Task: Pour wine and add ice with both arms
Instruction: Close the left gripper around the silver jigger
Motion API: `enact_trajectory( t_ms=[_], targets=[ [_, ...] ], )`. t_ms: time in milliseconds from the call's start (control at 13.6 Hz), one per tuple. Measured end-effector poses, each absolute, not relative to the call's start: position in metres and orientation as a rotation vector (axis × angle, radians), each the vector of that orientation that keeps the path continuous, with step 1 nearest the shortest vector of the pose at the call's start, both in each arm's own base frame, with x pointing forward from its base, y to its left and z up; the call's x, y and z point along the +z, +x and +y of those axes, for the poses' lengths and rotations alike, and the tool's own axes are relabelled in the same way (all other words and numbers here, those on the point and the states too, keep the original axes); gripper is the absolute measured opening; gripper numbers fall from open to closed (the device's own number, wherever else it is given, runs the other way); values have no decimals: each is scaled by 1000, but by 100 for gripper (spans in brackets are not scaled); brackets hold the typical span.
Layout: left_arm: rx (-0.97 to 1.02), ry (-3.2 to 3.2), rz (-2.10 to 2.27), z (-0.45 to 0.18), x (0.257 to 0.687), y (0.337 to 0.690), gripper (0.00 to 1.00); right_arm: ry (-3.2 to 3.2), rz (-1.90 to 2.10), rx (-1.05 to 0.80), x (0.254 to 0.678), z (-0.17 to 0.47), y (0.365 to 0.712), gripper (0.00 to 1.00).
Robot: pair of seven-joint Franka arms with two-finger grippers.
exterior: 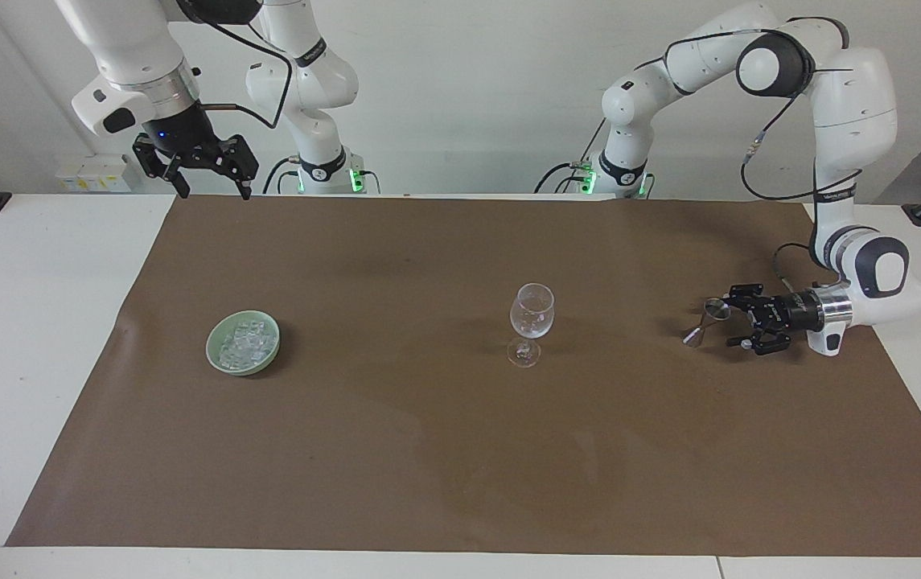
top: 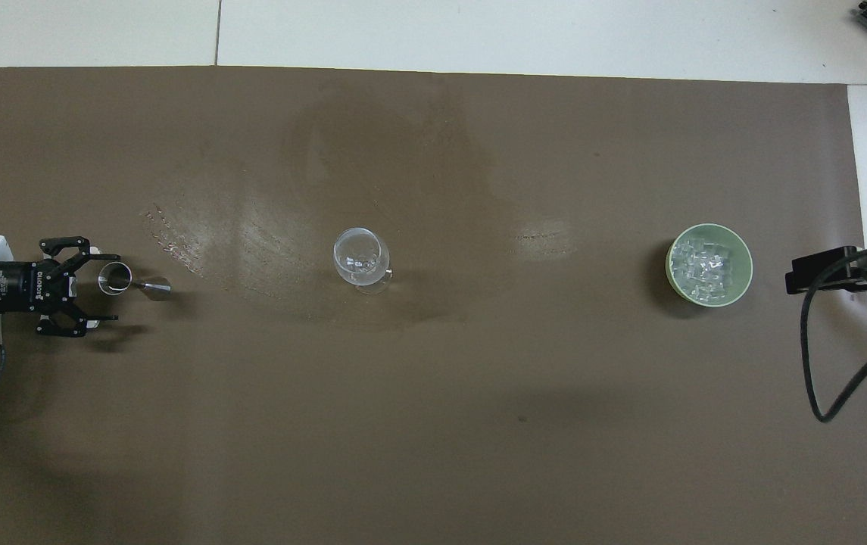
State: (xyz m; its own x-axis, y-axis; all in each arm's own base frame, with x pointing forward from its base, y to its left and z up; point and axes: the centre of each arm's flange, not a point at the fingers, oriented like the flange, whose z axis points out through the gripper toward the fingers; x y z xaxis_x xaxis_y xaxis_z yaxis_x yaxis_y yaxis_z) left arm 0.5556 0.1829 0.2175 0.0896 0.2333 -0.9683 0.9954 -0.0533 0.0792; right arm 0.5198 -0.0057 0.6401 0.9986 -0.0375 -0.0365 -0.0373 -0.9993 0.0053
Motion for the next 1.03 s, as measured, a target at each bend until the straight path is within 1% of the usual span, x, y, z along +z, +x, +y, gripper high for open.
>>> enact_trajectory(
  t_ms=[516, 1032],
  targets=[
    [-1086, 1388, 1292, 163, 206, 552, 100, 3136, -59, -57, 640, -6, 520, 100],
    [-1076, 1349, 1278, 153, 204, 555, 100, 3136, -59, -57, 640, -6, 520, 100]
  ],
)
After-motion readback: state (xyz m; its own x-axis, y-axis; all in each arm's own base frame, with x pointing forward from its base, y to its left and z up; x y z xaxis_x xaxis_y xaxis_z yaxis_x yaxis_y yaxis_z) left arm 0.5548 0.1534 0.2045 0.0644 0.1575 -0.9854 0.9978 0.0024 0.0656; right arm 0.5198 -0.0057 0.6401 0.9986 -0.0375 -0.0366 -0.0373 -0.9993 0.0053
